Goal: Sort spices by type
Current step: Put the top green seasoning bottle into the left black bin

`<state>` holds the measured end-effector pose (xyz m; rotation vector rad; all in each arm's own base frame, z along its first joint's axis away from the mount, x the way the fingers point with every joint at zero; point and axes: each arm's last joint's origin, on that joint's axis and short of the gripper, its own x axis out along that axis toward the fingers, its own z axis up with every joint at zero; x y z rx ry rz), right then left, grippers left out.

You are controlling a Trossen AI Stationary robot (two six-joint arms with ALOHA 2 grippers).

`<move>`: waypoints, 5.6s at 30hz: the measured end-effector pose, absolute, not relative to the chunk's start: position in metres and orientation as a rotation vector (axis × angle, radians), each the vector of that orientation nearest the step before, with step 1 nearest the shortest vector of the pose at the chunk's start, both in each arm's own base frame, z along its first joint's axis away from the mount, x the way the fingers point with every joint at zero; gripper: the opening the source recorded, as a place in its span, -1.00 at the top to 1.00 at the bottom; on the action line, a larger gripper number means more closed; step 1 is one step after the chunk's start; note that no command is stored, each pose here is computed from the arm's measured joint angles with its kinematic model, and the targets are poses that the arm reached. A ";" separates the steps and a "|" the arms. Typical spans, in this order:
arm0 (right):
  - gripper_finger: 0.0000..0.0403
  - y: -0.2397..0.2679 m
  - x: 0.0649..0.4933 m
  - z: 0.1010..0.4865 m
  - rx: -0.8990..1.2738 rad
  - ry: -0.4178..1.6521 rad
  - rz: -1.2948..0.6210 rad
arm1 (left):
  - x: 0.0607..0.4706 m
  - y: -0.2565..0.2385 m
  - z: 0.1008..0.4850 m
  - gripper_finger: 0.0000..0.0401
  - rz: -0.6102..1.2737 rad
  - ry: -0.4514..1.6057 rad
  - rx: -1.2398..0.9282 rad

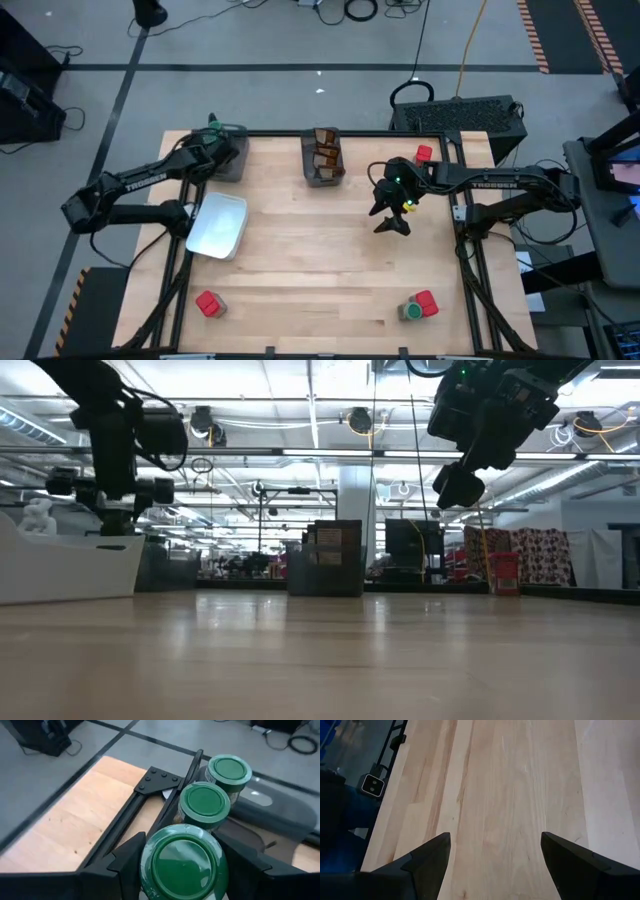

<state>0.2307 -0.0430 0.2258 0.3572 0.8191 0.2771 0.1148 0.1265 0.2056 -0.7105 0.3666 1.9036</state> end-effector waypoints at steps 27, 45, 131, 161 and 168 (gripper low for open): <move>-0.45 -0.042 0.230 0.225 0.381 0.834 0.270 | 0.121 0.149 0.184 -0.11 1.874 0.622 -0.639; -0.45 -0.042 0.230 0.225 0.388 0.835 0.267 | 0.117 0.152 0.183 -0.12 1.879 0.632 -0.672; -0.45 -0.042 0.231 0.226 0.362 0.823 0.277 | 0.146 0.180 0.253 -0.54 1.018 1.660 -0.515; -0.45 -0.042 0.230 0.226 0.369 0.825 0.275 | 0.145 0.210 0.214 -0.54 0.957 1.808 -0.638; -0.45 -0.042 0.230 0.226 0.367 0.825 0.275 | 0.144 0.210 0.213 -0.43 0.950 1.823 -0.653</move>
